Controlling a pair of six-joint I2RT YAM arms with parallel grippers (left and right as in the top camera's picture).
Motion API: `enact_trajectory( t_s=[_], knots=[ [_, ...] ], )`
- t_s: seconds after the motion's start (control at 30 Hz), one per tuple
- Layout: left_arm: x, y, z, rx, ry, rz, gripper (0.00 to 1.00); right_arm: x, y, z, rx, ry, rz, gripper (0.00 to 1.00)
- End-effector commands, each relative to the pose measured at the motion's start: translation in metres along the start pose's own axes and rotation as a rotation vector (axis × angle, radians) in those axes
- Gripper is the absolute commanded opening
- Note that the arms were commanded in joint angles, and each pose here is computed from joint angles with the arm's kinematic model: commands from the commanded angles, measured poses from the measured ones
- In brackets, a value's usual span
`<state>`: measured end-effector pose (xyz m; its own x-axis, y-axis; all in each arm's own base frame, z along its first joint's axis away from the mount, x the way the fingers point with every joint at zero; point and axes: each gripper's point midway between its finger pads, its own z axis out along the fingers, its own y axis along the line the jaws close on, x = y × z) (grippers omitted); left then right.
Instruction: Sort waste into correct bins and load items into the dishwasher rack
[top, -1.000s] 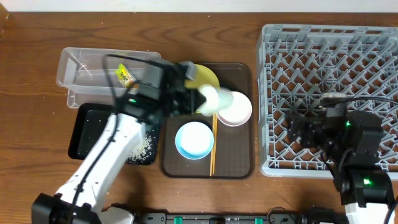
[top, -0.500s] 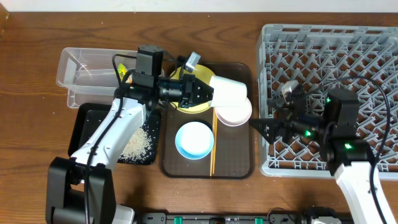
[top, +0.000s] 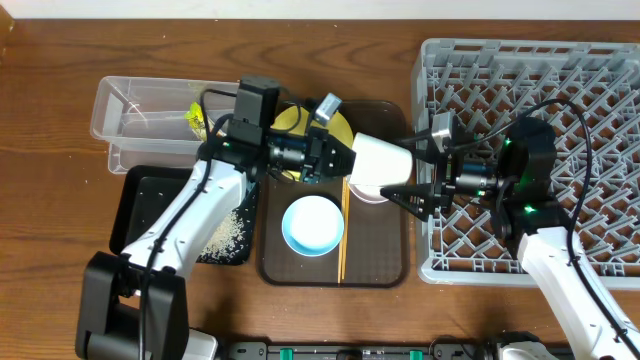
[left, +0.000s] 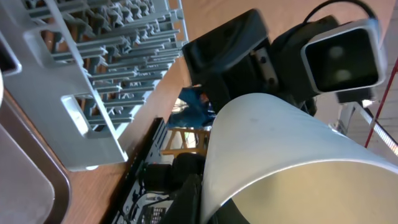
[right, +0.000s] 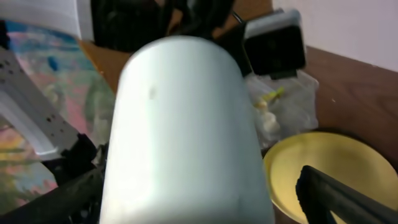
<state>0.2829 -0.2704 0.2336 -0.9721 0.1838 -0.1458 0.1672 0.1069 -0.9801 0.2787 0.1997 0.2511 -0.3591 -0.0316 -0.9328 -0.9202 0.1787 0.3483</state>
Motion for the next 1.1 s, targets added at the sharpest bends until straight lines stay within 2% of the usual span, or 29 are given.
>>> enact_trajectory(
  t_s=[0.0, 0.17, 0.23, 0.3, 0.37, 0.43, 0.47, 0.57, 0.67, 0.7, 0.73, 0.8, 0.87, 0.93, 1.07],
  knots=[
    [0.004, -0.008, 0.003, 0.022, 0.025, 0.013, 0.06, -0.003, 0.009, 0.003, -0.047, -0.001, 0.066, 0.91],
    [0.004, -0.008, 0.004, 0.022, 0.028, 0.013, 0.06, -0.002, 0.009, 0.003, -0.048, 0.0, 0.083, 0.74],
    [0.005, -0.008, 0.005, 0.022, 0.029, 0.014, 0.06, -0.002, 0.009, 0.003, -0.047, 0.0, 0.083, 0.63],
    [0.004, -0.008, 0.004, 0.022, 0.028, 0.014, 0.07, -0.002, 0.009, 0.003, -0.047, 0.0, 0.083, 0.56],
    [0.004, -0.008, 0.004, 0.02, 0.026, 0.016, 0.17, -0.002, 0.009, 0.003, -0.047, 0.0, 0.084, 0.52],
    [-0.001, -0.002, 0.004, -0.014, -0.003, 0.027, 0.43, -0.002, 0.008, 0.003, -0.043, 0.001, 0.088, 0.52],
    [-0.005, 0.002, 0.004, -0.039, -0.023, 0.042, 0.48, -0.001, 0.006, 0.002, -0.03, 0.001, 0.093, 0.52],
    [-0.021, 0.039, -0.002, -0.241, -0.14, 0.068, 0.61, 0.002, -0.014, 0.001, 0.085, 0.0, 0.126, 0.44],
    [-0.032, 0.107, -0.038, -0.639, -0.3, -0.036, 0.72, 0.008, -0.044, -0.006, 0.26, 0.0, 0.166, 0.4],
    [-0.032, 0.117, -0.048, -0.707, -0.321, -0.043, 0.73, 0.01, -0.052, -0.01, 0.31, 0.0, 0.177, 0.36],
    [-0.032, 0.121, -0.056, -0.749, -0.331, -0.034, 0.74, 0.011, -0.062, -0.016, 0.373, -0.003, 0.188, 0.3],
    [-0.033, 0.12, -0.07, -0.785, -0.351, -0.008, 0.75, 0.011, -0.074, -0.028, 0.455, -0.01, 0.194, 0.25],
    [-0.035, 0.115, -0.09, -0.84, -0.397, 0.012, 0.76, 0.007, -0.08, -0.039, 0.512, -0.018, 0.186, 0.17],
    [-0.033, 0.106, -0.114, -0.91, -0.446, 0.036, 0.77, 0.0, -0.085, -0.055, 0.59, -0.029, 0.19, 0.01],
    [-0.022, 0.083, -0.16, -1.026, -0.563, 0.044, 0.8, -0.017, -0.085, -0.09, 0.747, -0.031, 0.186, 0.01]
  ],
)
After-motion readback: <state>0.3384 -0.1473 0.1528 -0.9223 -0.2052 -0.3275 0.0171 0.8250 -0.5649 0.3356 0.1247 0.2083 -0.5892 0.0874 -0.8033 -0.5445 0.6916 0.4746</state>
